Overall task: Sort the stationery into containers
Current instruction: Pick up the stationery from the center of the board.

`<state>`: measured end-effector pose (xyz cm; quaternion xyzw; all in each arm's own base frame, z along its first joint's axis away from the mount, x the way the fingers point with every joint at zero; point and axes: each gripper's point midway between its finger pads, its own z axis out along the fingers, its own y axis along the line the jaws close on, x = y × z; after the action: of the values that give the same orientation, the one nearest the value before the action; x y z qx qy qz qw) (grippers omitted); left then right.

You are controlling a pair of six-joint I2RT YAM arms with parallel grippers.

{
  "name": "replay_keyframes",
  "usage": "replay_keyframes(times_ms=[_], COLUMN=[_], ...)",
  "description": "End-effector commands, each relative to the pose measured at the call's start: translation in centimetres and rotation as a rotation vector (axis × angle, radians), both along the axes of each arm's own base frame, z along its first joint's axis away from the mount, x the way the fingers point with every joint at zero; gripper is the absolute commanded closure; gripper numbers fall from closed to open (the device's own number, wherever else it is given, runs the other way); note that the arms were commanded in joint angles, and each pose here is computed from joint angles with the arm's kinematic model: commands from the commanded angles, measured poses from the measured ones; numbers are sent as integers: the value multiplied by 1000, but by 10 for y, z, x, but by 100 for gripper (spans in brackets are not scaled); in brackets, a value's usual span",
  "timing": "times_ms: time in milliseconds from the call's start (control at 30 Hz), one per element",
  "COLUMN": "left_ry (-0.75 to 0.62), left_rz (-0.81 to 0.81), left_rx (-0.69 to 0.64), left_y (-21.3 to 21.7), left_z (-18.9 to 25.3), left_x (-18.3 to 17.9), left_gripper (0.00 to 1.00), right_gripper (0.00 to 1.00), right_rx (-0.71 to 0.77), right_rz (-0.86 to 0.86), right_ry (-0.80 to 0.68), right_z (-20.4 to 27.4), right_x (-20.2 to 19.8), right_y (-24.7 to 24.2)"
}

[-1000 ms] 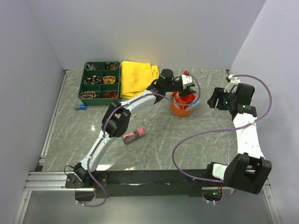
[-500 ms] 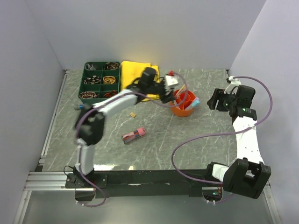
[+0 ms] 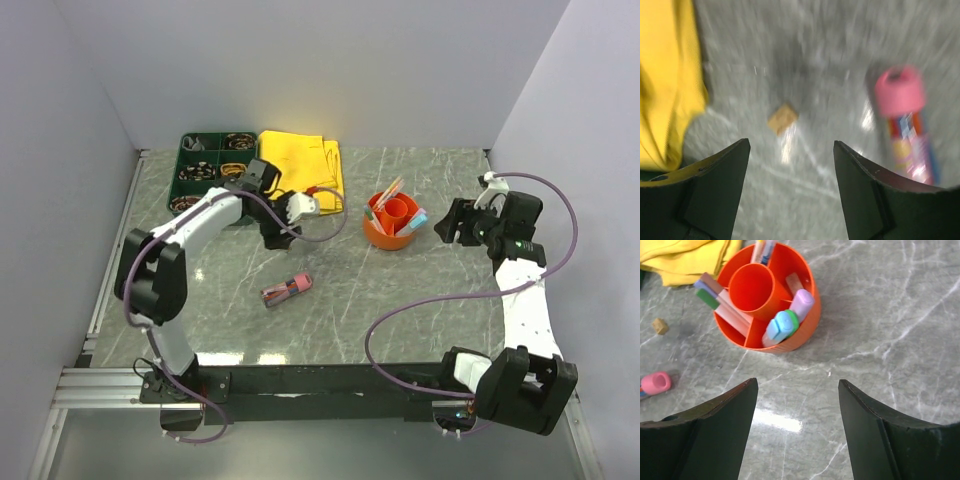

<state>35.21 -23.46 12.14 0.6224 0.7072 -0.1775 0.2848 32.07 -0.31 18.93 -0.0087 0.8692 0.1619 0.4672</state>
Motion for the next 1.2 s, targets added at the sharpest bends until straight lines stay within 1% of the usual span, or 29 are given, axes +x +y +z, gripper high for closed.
replay_keyframes(times_ms=[0,167,233,267,300,333,400,433,467,500,533,567,600,633,667,700,733,767,800,833,867,900,933,967,1000,1033,1067,1133,1167], left_ry=[-73,-107,-94,-86,-91,-37,-4,47,61,92,118,117,81,115,98,29,71,17,-37,-37,-59,-95,-86,-109,-112,-119,-144,-156,-181], left_rz=[-205,-317,-320,-307,-280,-223,-147,-36,16,77,166,214,259,341,372,408,495,519,585,627,670,734,766,812,841,900,931,968,986], left_rx=[154,215,215,208,194,183,75,19,-30,-109,-173,-222,-298,-352,-386,-418,-440,-463,-478,-475,-476,-483,-472,-473,-471,-450,-450,-429,-437], left_y=[35,35,31,29,25,30,27,40,45,56,60,66,77,81,85,93,97,100,108,112,120,130,137,150,156,170,181,193,201], left_z=[-13,-39,-45,-45,-38,-40,-20,-12,-1,10,30,37,66,78,81,109,107,119,140,137,141,154,146,154,154,148,154,149,155], left_x=[4,24,31,33,41,42,51,58,63,67,66,68,68,65,64,60,51,54,47,42,39,32,26,18,14,12,6,-2,-7], left_gripper=[27,30,31,31,31,31,31,31,31,30,30,30,29,28,28,26,26,25,24,23,23,22,22,22,21,21,21,21,20], right_gripper=[27,28,29,30,30,30,30,30,29,29,29,29,29,29,29,29,29,29,29,29,30,32,32,33,33,34,34,32,32], right_rx=[-16,-35,-46,-79,-101,-127,-166,-174,-168,-153,-124,-109,-91,-71,-67,-60,-66,-67,-74,-82,-107,-138,-154,-187,-213,-225,-258,-288,-314], right_rz=[87,110,139,193,213,239,334,359,375,424,428,439,480,482,510,572,599,626,688,716,742,780,820,847,874,905,909,934,924], right_ry=[-65,-79,-83,-106,-101,-120,-154,-151,-164,-154,-143,-154,-144,-132,-158,-121,-153,-149,-86,-118,-25,-17,-53,40,45,20,77,71,86], right_z=[16,24,27,34,34,39,50,50,58,56,57,65,61,61,72,60,74,74,52,66,34,28,42,9,4,11,-12,-18,-31], right_x=[2,1,-4,-5,-8,-10,-14,-14,-12,-9,-5,1,9,15,21,26,34,38,41,50,57,59,63,63,65,65,67,66,70], right_y=[10,12,17,27,32,39,65,73,81,99,108,116,136,146,159,184,199,212,237,252,263,275,297,306,314,332,335,350,352])
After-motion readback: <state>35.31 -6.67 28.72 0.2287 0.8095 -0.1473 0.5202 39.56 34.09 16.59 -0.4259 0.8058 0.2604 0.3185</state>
